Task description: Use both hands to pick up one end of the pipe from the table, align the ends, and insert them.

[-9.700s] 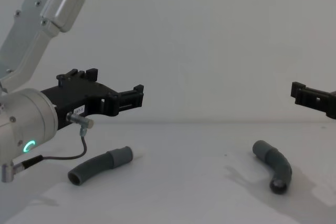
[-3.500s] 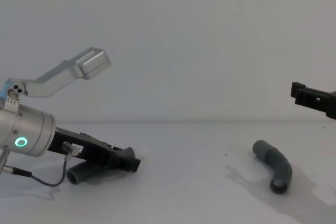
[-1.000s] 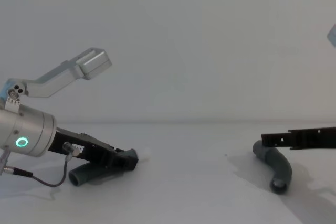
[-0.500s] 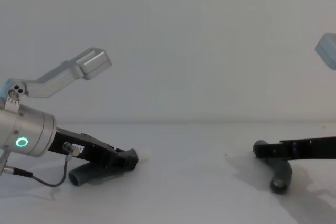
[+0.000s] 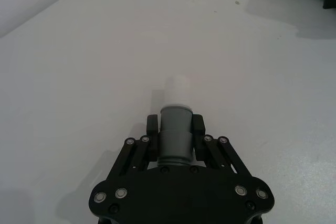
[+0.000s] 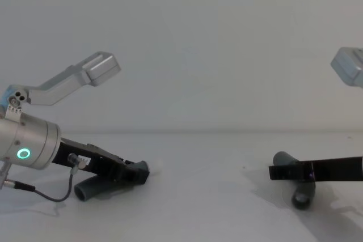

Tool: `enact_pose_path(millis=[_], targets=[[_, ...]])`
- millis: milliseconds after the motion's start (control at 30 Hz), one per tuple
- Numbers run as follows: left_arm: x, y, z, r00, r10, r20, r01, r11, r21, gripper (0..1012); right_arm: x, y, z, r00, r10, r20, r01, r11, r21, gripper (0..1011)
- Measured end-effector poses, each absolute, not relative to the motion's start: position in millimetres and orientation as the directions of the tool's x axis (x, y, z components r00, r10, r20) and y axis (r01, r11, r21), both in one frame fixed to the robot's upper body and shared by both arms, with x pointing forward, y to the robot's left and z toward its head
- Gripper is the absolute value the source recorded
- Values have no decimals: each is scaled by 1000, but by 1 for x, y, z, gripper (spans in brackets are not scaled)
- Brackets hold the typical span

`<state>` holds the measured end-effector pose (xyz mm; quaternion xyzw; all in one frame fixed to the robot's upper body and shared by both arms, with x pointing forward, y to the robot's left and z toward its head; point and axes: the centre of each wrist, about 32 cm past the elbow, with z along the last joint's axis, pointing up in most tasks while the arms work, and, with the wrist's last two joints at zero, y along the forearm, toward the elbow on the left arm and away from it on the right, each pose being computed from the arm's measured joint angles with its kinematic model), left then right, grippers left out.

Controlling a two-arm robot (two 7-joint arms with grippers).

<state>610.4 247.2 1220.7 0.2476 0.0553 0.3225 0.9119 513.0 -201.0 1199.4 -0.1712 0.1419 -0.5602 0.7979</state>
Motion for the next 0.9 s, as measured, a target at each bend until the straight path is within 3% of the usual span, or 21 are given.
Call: enact_pose_path(millis=[533,700,900], targets=[[610,247,1221,786,616,59,-561,669,487,367,516,-196,1196,331,-943,-36,840,311,-445,993],[610,247,1221,786,616,59,-561,669,487,367,516,-195,1196,332,-943,-36,838,312,-447,909],[610,247,1221,786,616,59,-561,669,487,367,516,-195,1196,332,-942,-37,837,313,-449,721]])
